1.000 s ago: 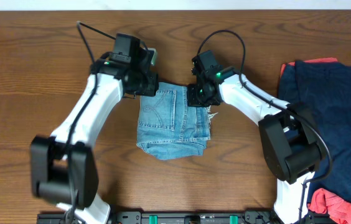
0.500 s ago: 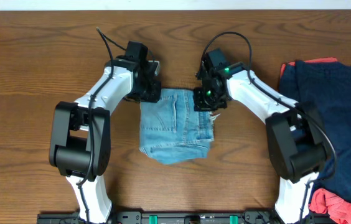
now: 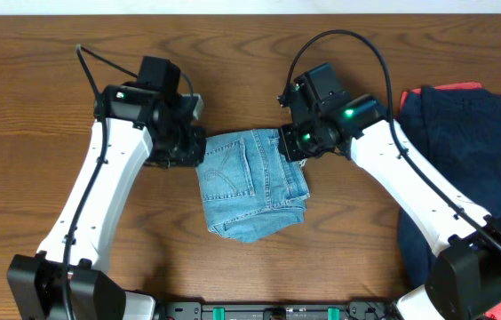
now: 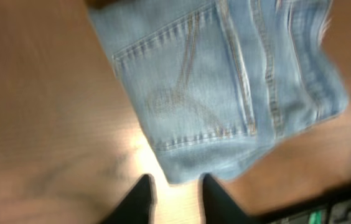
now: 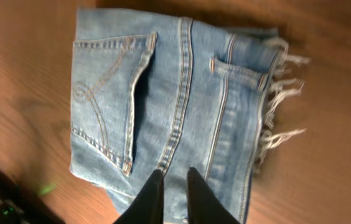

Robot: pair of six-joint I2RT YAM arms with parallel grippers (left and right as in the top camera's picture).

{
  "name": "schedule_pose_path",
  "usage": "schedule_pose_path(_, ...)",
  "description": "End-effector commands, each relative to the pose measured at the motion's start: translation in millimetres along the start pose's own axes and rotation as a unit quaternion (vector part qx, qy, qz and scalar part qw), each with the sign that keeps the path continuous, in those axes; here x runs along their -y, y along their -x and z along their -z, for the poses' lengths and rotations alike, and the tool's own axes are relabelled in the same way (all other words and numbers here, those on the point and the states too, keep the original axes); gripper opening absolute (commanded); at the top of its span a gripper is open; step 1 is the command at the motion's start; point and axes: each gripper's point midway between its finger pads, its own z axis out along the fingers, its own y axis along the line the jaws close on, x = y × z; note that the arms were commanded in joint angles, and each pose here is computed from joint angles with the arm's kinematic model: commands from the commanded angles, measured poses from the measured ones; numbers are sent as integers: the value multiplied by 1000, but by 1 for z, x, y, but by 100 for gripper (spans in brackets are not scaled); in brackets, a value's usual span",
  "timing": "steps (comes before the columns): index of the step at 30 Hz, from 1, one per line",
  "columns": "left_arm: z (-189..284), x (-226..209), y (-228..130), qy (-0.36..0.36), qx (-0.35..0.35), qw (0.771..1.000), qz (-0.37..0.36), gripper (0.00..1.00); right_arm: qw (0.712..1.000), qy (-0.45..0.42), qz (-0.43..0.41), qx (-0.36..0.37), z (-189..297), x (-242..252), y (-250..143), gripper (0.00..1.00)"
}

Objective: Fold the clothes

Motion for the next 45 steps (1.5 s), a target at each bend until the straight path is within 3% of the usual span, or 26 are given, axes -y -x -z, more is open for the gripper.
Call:
schedule_pose_path(1,-27,5,-28,-7,-62,998,26,15,998,-36,-47,-1,-3,13,-1,11)
schedule_pose_path(5,-68,15,-62,-25,-111,992,49,6,995,-59,-84,11,-1,27,4,11)
schedule_pose_path(8,-107,8,-86,-16,-126,988,88,6,993,-64,-100,10,2,37,4,11)
schedule_pose_path(13,-153,-9,-98,-21,-91,985,147,6,991,-69,-117,-1,5,48,-1,11)
schedule_pose_path(16,-161,-32,-72,5,-21,987,161,6,992,-67,-109,-3,5,46,-2,11)
schedule_pose_path(20,-147,-74,-16,51,97,973,204,6,994,-52,-93,-12,2,33,-6,11)
schedule_pose_path(24,-111,-92,47,26,198,966,164,6,999,-33,-38,-17,-3,12,-9,12)
schedule_pose_path(28,-70,-90,82,-15,228,963,142,6,999,-29,16,-12,-8,-3,-9,14)
schedule_pose_path(31,-41,-74,86,-64,202,968,136,17,999,-32,26,9,-9,-6,0,15)
schedule_pose_path(34,-23,-45,61,-128,132,972,149,41,998,-24,33,41,-8,-10,16,15)
schedule_pose_path(40,-39,-32,-7,-107,-2,979,175,44,994,-57,27,85,-17,2,41,18)
schedule_pose_path(43,-61,-31,-36,-101,-52,969,217,44,995,-70,9,71,-32,15,40,20)
schedule_pose_path(44,-69,-31,-44,-99,-62,965,236,46,995,-73,1,63,-39,20,38,23)
schedule_pose_path(45,-79,-32,-51,-97,-71,959,255,53,995,-77,-9,55,-46,25,36,26)
